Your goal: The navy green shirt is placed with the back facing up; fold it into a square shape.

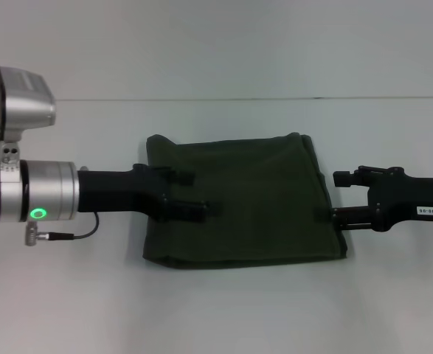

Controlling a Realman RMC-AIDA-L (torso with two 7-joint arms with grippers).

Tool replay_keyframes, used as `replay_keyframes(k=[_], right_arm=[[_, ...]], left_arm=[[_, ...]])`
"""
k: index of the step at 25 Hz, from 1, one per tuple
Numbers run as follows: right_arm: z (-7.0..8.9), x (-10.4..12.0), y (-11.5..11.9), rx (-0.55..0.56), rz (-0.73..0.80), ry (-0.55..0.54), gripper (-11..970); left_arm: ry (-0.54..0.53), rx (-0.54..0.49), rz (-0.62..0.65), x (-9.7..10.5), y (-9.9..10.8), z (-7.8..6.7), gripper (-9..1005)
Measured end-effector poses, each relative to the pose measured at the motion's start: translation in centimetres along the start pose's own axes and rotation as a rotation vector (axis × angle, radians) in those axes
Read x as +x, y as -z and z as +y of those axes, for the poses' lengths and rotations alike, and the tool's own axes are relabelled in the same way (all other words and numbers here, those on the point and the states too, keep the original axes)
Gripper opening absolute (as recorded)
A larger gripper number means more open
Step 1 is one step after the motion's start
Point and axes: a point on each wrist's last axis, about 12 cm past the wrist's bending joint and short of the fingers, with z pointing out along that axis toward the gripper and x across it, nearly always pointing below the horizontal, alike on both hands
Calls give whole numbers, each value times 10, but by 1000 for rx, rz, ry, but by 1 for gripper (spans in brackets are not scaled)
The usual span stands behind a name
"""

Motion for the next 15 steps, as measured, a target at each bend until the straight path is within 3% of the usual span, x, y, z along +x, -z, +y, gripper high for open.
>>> replay_keyframes(k=[7,15], right_arm=[[1,-2,-4,-8,-6,19,942],[2,-6,-8,-18,7,90,942]], left_arm=[[-58,-5,5,-3,-10,-4,934],[-42,-4,16,-3,-9,-3,934]])
